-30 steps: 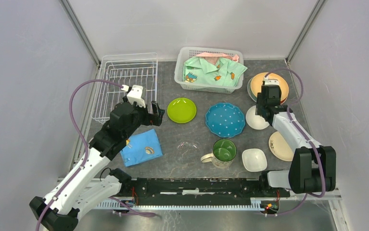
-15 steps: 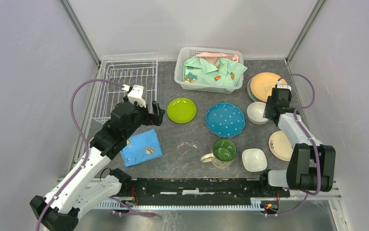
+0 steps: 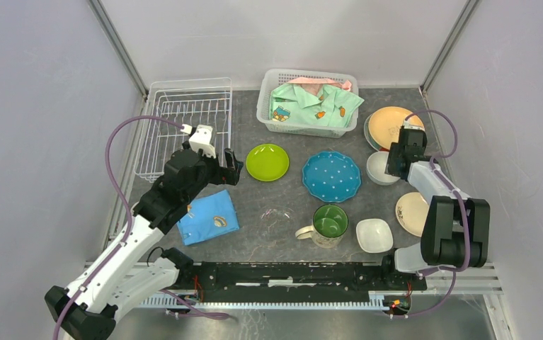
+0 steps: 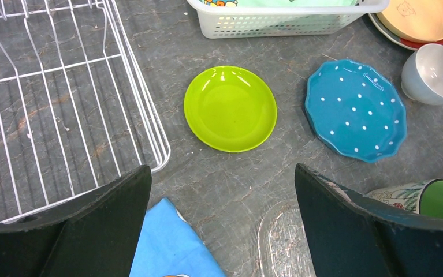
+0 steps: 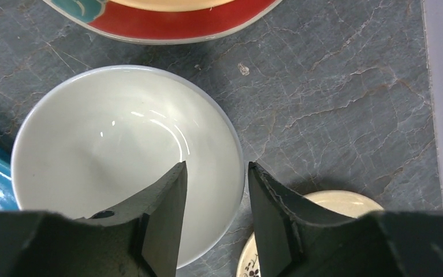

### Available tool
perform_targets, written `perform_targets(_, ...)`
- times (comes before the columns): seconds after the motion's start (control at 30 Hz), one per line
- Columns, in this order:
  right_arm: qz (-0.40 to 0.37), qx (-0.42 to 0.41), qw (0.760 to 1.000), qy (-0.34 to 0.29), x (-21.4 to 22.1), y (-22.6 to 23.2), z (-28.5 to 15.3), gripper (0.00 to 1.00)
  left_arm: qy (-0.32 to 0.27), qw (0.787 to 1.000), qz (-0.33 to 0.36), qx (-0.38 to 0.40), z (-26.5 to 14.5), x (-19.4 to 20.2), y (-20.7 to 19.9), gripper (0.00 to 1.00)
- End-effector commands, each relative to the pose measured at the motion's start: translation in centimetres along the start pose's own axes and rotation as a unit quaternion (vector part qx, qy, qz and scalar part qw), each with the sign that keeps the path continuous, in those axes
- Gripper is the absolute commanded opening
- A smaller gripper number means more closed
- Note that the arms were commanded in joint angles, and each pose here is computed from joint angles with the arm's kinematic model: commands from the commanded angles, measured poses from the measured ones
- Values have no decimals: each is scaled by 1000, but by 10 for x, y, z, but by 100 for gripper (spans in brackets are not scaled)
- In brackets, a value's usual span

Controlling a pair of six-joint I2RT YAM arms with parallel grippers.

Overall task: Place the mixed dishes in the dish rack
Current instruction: Pick up the bowl from the center of the board.

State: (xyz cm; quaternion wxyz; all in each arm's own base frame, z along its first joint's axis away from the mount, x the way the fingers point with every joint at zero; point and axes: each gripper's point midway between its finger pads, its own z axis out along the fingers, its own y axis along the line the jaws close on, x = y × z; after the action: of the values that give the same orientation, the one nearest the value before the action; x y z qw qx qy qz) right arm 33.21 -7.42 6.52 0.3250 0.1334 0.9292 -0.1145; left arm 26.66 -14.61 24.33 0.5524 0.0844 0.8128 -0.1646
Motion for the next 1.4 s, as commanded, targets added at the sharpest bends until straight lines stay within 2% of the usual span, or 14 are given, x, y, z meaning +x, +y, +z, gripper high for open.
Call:
perform_targets(0.0,1,11,1000,-23,-17,-5,3,47,-8,1000,9,7,2,-5,-3,98)
perform_targets(0.1,0,9,1000,-22,-17,-5,2,33,-6,1000,6,8,3,-5,-4,98)
perform_targets(0.27,9,-5,999,-38,-33,-1,-10,2,-13,1000,-1,25,4,-14,-12,96)
perform_targets(0.3,14,-11,999,-40,-36,0,-14,0,-19,999,0,31,3,-17,-14,95)
perform_targets(0.43,33,-74,995,-65,-57,20,-36,1,-51,994,35,95,0,-38,-37,94)
perform_targets(0.63,47,-177,979,-88,-78,56,-76,1,-99,969,116,195,-2,-70,-74,91)
perform_targets(0.7,52,-206,972,-96,-82,67,-89,1,-109,949,174,238,0,-69,-88,88)
perform_targets(0.77,48,-248,962,-105,-85,85,-107,1,-123,921,236,284,0,-62,-101,75)
perform_targets(0.87,19,-301,948,-104,-86,118,-136,1,-142,884,287,341,-6,-59,-120,73)
perform_targets(1.0,10,-373,920,-123,-87,157,-172,1,-178,846,320,389,-17,-60,-143,73)
perform_targets(1.13,9,-430,895,-120,-76,192,-196,1,-163,828,367,392,-12,-45,-154,73)
perform_targets(1.27,7,-445,888,-113,-67,206,-199,1,-150,802,412,406,-12,-33,-168,74)
perform_targets(1.37,6,-453,886,-101,-59,214,-199,1,-134,792,437,405,-6,-24,-175,76)
